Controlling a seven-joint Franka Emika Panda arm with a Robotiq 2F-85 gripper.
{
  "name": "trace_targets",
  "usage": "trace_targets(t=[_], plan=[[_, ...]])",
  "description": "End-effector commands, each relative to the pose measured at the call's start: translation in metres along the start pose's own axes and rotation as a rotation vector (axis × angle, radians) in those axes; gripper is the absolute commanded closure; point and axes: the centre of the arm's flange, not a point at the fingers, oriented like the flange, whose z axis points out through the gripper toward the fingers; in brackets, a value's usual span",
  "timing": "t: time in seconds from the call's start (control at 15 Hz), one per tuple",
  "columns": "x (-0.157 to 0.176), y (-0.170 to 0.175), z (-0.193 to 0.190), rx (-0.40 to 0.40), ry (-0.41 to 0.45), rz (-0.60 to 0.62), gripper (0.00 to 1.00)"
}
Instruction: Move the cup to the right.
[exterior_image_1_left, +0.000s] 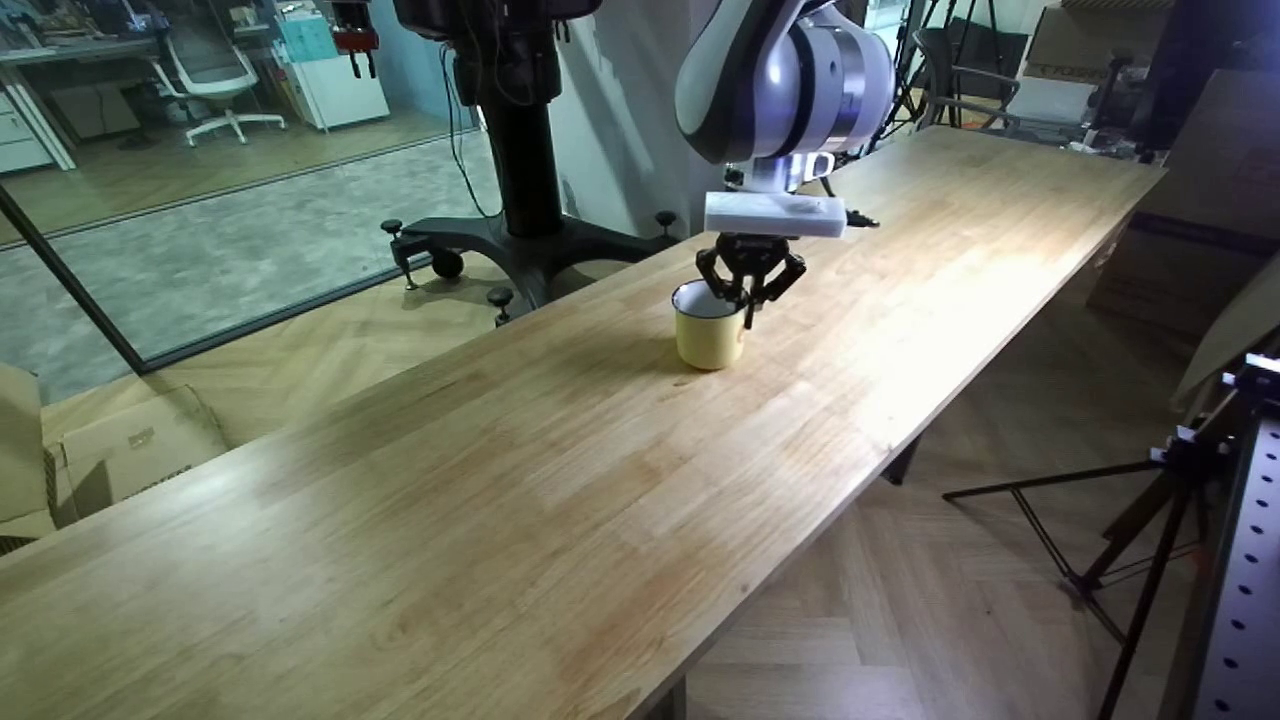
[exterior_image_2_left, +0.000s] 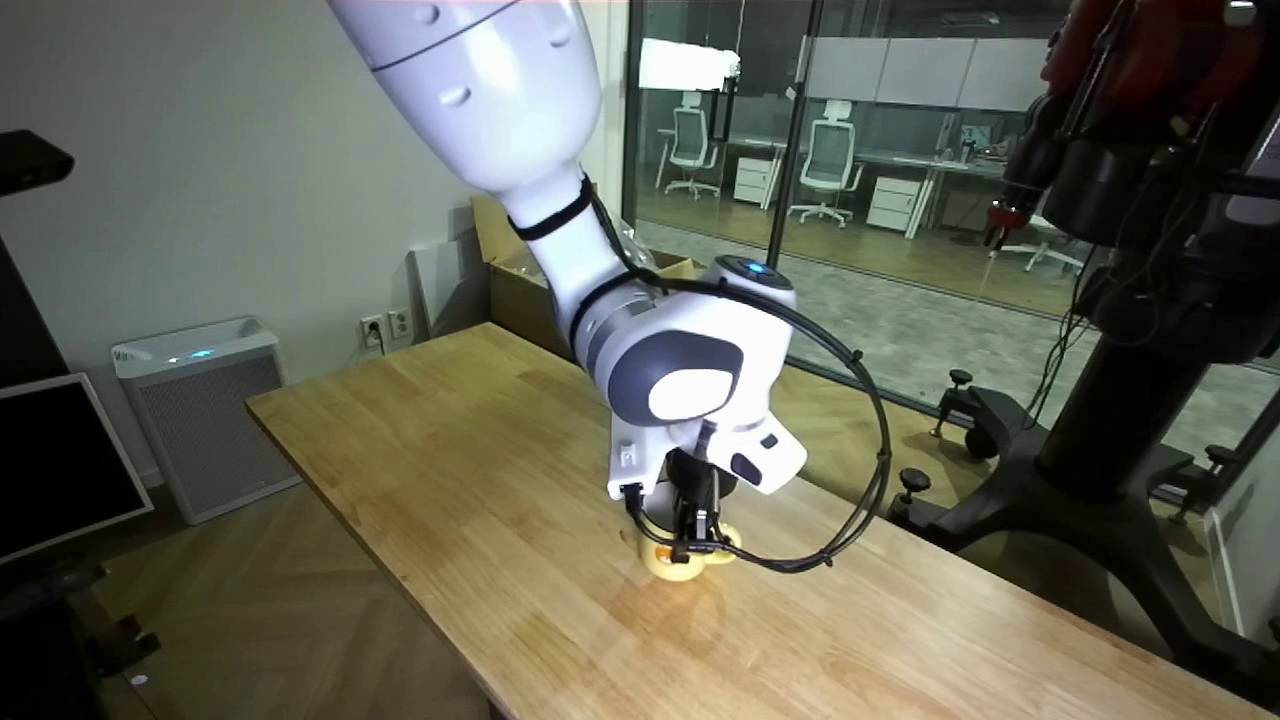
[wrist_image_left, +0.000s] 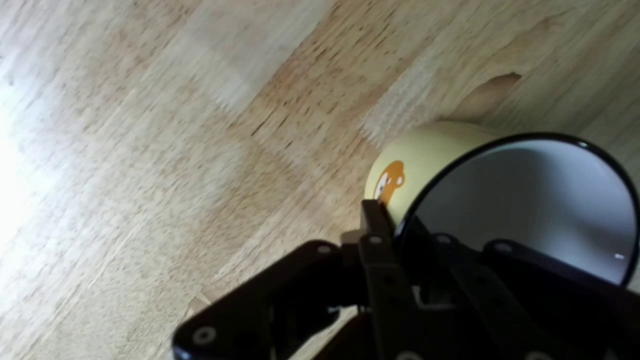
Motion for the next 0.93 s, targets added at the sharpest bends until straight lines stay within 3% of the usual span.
trace_targets(t=[0.0,0.07,0.13,0.2,0.87], plan=[[0.006,-0.012,-0.005,-0.005,0.006,0.044,0.97],[0.005,-0.012,-0.006,-0.006,0.006,0.049,0.97],[0.004,-0.013,-0.007,-0.007,0.007,0.053,0.65],[0.003,-0.014,-0.008,-0.007,0.011,0.055,0.64],[-0.017,-0.03,-0.045,0.004,0.092,0.053,0.01]])
